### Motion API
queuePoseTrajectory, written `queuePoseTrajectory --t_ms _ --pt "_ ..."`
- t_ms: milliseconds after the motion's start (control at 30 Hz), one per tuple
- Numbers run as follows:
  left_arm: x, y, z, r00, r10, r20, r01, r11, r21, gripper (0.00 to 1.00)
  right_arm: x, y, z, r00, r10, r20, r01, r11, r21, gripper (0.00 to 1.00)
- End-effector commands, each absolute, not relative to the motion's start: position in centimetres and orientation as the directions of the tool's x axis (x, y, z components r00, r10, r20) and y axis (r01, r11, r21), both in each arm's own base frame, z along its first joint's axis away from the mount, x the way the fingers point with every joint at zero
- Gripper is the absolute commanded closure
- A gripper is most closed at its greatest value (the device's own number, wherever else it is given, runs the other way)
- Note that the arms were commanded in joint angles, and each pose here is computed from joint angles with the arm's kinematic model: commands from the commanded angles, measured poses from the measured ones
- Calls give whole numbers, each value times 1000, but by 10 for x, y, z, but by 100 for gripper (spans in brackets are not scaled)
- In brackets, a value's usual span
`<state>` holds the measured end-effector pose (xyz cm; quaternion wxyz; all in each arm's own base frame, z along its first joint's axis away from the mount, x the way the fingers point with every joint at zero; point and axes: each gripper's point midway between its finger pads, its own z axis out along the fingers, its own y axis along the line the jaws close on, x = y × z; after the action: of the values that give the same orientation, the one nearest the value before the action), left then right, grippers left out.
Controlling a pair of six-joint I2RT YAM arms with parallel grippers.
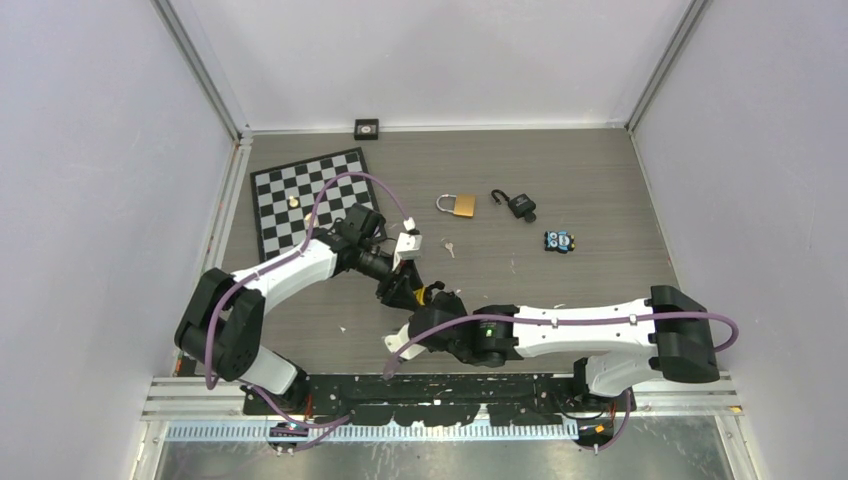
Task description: Unlock with the key
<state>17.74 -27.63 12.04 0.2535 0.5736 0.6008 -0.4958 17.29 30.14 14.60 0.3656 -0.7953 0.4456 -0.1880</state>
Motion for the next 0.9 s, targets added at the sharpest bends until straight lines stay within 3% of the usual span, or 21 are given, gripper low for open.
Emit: queuePoseTrajectory --t_ms 0,400,867 --pt "181 -290 157 -172 320 -932 937 -238 -255 100 173 307 159 560 -828 -43 -522 -312 -794 100" --pt "183 -291 160 -188 325 -927 935 -230 -271 100 171 308 163 585 -811 21 -481 -368 -796 100" --pt "194 -297 162 -260 335 -906 925 -181 -333 100 159 318 173 560 -827 -51 -588 -353 -728 100"
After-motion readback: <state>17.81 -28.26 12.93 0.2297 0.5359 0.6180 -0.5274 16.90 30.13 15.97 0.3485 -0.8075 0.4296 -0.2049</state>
